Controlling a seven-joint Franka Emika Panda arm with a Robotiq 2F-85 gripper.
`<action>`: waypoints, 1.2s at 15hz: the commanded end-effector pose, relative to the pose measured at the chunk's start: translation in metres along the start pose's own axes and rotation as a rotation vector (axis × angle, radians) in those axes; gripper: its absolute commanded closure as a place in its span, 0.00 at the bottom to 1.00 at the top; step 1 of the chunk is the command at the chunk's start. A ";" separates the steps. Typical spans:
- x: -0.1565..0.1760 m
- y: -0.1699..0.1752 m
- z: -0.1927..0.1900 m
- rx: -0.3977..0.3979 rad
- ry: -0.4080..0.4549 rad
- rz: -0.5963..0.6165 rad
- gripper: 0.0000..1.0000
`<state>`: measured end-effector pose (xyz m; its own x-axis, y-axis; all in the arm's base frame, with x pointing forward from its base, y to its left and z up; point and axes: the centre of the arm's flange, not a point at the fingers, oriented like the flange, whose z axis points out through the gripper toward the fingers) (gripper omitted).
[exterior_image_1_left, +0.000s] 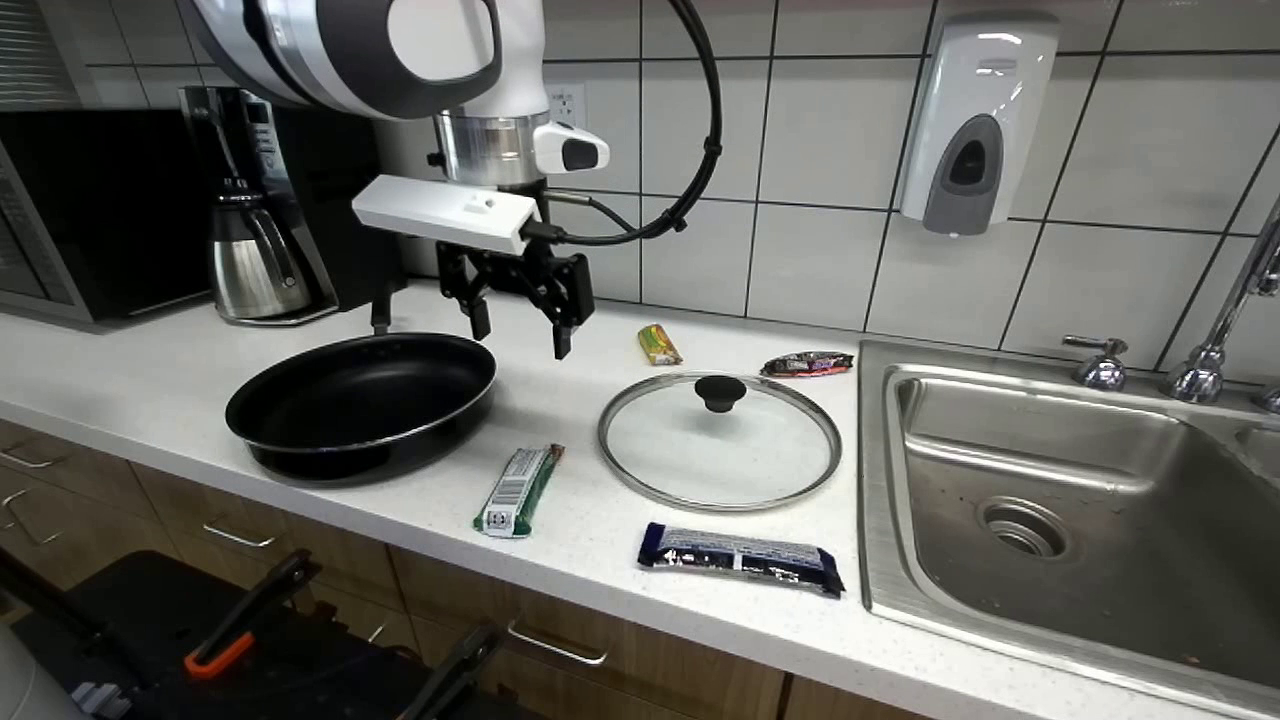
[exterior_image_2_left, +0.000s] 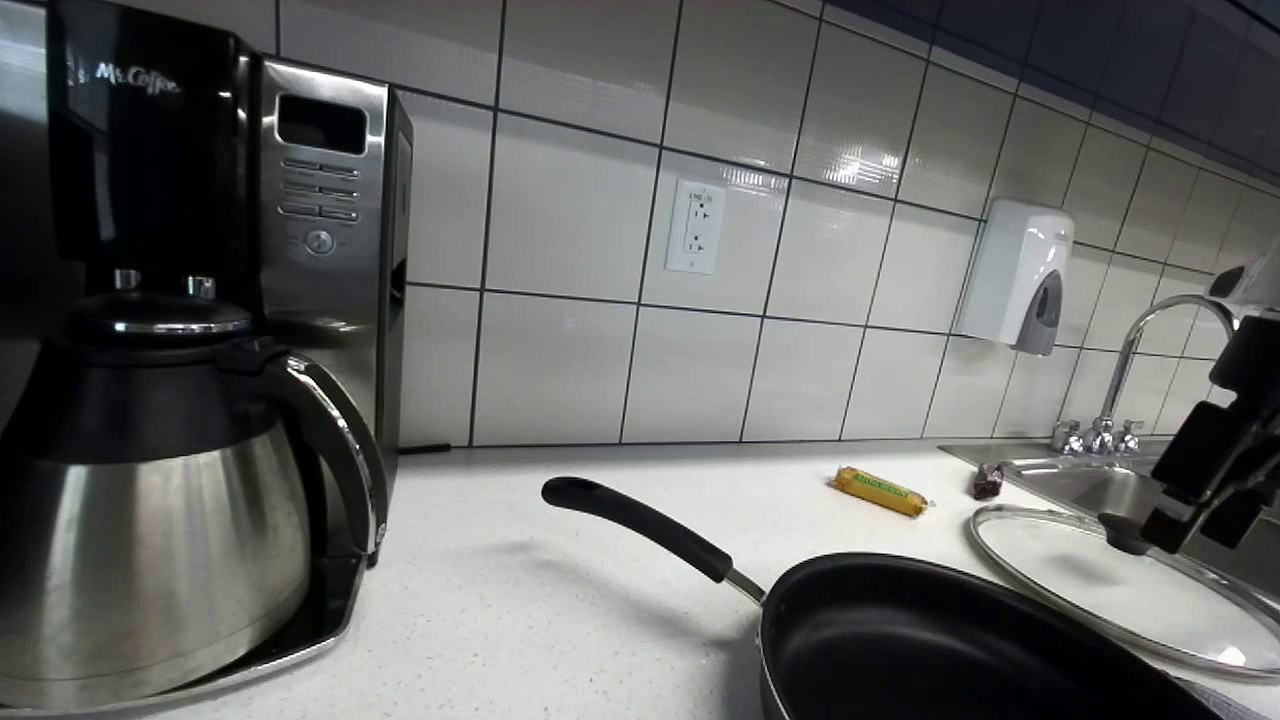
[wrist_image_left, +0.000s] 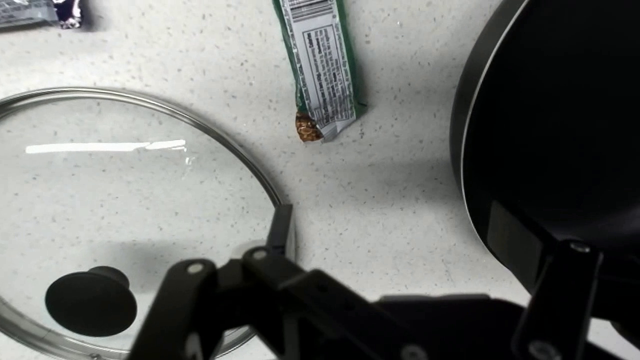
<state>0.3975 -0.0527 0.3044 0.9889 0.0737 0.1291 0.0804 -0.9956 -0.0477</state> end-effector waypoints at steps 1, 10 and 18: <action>0.000 0.000 0.000 0.000 0.000 -0.001 0.00; -0.001 0.000 0.000 0.000 0.001 -0.005 0.00; -0.008 0.003 -0.002 -0.018 -0.006 -0.015 0.00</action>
<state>0.3967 -0.0529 0.3038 0.9886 0.0797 0.1280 0.0863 -0.9952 -0.0470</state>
